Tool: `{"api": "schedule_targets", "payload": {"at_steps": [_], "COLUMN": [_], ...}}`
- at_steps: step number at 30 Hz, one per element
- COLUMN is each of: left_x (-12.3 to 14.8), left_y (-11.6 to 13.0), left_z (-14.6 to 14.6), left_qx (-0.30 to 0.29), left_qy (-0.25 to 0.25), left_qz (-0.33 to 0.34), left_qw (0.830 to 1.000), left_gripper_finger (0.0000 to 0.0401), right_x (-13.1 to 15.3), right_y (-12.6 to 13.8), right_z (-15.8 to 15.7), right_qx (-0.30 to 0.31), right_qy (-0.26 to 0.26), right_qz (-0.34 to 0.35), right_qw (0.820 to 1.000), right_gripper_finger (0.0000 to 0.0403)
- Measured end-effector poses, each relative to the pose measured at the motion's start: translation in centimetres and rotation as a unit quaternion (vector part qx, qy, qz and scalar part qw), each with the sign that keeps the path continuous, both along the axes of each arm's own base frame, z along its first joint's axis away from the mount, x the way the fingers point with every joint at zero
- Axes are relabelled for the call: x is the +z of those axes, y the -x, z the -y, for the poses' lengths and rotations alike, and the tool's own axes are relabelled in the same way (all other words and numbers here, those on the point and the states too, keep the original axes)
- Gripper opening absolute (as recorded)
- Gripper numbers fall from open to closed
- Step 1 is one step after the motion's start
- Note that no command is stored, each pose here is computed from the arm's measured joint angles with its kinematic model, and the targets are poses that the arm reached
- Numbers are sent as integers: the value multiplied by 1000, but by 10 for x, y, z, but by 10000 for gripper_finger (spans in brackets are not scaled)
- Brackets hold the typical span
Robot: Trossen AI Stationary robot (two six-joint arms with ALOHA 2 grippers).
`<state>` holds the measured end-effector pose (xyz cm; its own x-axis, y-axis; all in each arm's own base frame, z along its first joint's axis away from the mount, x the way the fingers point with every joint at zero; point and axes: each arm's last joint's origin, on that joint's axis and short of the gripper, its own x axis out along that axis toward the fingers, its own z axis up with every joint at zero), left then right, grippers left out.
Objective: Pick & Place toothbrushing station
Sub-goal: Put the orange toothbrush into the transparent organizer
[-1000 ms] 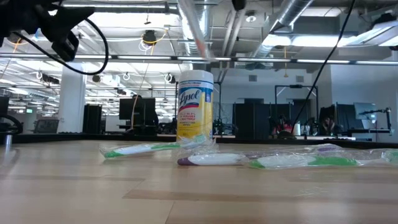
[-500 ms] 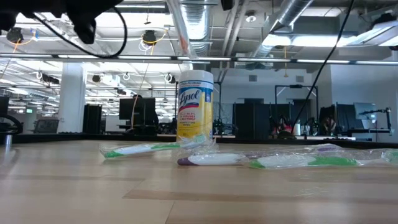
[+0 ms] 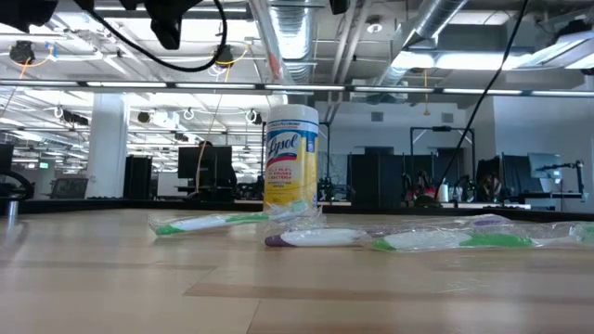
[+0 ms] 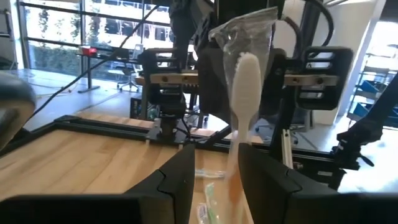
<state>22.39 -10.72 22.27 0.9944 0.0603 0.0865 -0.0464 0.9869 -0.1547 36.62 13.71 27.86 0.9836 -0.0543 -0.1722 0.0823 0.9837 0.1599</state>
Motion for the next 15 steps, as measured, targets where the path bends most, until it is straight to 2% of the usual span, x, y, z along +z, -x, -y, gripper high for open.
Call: {"api": "schedule_targets", "payload": {"at_steps": [7, 15], "left_x": [-1, 1], "left_y": [-6, -6], "left_z": [2, 4], "left_qx": [4, -30], "left_qy": [-2, -12], "left_qz": [7, 20], "left_qw": [1000, 999], "left_gripper_finger": [118, 118], "right_x": [0, -1], "right_y": [0, -1], "right_z": [0, 2], "right_qx": [1, -3], "right_qy": [4, 11], "right_qz": [0, -3], "right_qw": [1000, 1000], "right_gripper_finger": [0, 0]}}
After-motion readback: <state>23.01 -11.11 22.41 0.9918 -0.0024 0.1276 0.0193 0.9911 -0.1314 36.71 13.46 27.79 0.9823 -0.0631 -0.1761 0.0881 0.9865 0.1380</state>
